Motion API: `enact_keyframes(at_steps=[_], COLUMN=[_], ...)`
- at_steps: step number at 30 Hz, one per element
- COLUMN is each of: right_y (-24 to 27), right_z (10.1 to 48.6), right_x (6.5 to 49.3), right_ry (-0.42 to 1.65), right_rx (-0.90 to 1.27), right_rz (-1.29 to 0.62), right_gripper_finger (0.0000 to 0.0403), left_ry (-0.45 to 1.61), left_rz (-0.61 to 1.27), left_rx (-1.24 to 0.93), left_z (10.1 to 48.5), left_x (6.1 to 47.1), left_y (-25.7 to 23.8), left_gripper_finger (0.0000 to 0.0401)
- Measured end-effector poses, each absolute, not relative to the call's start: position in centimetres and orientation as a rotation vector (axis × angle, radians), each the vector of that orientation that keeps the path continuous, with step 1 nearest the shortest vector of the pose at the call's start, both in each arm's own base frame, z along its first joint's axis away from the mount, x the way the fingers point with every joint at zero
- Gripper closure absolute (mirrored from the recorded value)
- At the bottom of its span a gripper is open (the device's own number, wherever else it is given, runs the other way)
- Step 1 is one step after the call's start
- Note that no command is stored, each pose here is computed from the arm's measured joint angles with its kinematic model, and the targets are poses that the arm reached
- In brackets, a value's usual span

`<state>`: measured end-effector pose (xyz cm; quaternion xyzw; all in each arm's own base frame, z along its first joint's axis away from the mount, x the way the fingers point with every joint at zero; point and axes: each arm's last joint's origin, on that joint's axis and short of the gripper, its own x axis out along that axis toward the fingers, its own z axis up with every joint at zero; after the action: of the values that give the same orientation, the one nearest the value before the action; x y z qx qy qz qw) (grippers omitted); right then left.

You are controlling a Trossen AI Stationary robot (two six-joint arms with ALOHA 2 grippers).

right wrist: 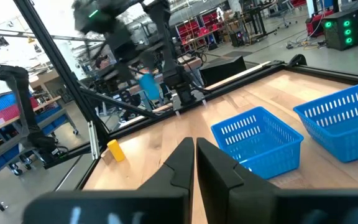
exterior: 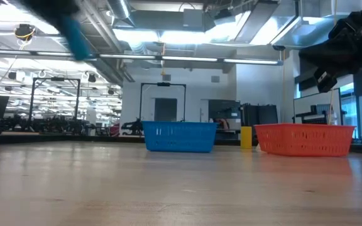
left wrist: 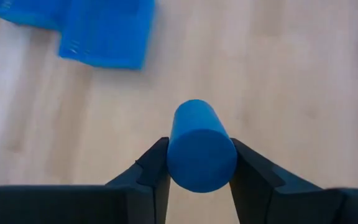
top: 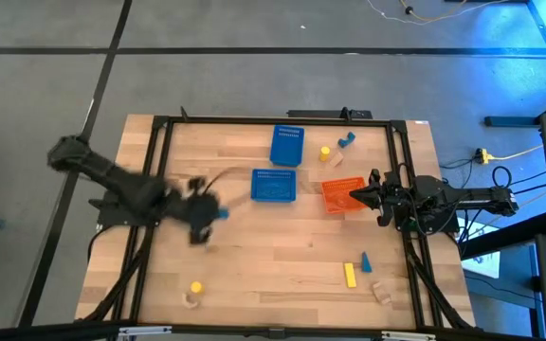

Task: Sort & place blocks by color
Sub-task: Put the bottom left blue block into the bottom blue basket

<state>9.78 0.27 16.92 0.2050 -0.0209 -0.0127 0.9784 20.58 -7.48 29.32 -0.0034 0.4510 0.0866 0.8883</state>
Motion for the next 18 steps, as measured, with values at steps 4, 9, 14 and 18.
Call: enact_keyframes(at_steps=[4, 9, 14, 18], right_y=[0.3, 0.3, 0.3, 0.3], right_z=[16.9, 16.9, 16.9, 16.9], right_x=[9.8, 9.8, 9.8, 9.8], right_ry=[-0.042, -0.042, -0.042, -0.042], right_rx=[0.413, 0.413, 0.413, 0.413], right_rz=[-0.025, -0.025, -0.026, -0.025], right_gripper_finger=[0.0382, 0.0382, 0.0382, 0.0382], left_ry=[0.946, 1.016, 1.136, 1.295], left_rz=[0.178, 0.190, 0.112, 0.079], left_rx=[-0.031, 0.021, 0.005, -0.006], left_z=[29.4, 28.8, 26.6, 24.0], left_x=[25.5, 31.0, 35.9, 38.0], left_y=[-1.2, 4.3, 6.6, 7.2], left_gripper_finger=[0.0283, 0.0283, 0.0283, 0.0283])
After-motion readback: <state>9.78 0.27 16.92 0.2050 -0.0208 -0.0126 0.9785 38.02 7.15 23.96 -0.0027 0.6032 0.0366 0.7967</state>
